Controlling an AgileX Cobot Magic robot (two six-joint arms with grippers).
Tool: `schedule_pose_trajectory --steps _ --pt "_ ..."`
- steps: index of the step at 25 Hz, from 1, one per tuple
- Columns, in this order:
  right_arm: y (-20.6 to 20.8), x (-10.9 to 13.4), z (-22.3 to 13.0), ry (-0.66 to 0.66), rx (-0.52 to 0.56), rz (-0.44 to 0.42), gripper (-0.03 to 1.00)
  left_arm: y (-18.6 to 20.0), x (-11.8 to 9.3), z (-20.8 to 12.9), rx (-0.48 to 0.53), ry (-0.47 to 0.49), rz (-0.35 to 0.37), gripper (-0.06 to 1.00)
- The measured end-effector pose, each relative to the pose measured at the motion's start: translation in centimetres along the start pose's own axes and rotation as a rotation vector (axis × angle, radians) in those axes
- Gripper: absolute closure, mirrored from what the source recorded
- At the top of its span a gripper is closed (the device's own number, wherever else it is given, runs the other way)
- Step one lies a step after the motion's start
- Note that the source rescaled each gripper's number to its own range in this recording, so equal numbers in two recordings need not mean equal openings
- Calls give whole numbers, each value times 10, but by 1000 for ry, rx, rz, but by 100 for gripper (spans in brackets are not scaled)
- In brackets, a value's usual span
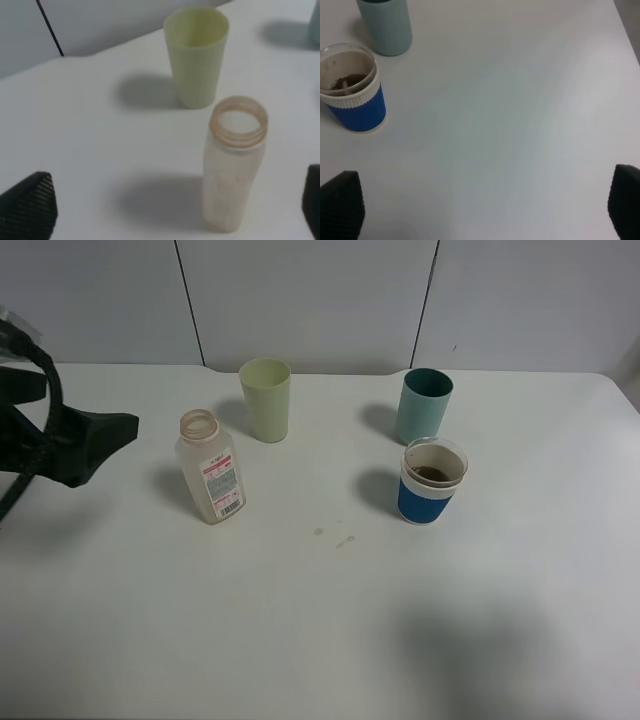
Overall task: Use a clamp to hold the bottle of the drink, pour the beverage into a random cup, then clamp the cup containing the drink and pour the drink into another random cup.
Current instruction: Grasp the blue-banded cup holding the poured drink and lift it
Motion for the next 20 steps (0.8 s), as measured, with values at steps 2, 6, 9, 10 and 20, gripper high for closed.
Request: schedule_pose_trajectory --steps 2,6,9,10,20 --pt "0 0 0 0 0 0 4 12 -1 12 1 -21 4 -5" --pt "0 0 0 0 0 0 4 41 -3 32 -30 -25 5 -5" --pt "0 0 0 0 0 0 4 64 -3 41 -71 -28 11 -5" --pt "0 0 0 0 0 0 4 72 -1 42 -86 -24 26 -5" --pt "0 0 0 0 0 0 4 138 25 19 -150 133 333 -6"
Point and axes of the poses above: a point on each arm's last joint axis where the gripper is mounted, y pointing back along that axis away from the gripper, x along the wrist's bending axis when the last joint is at zero, z = x × y, the point moved 2 cm from there along -y, pointing out along that axis toward the gripper, and after that the axes turned 14 degrees about y, right-handed, at the moved point
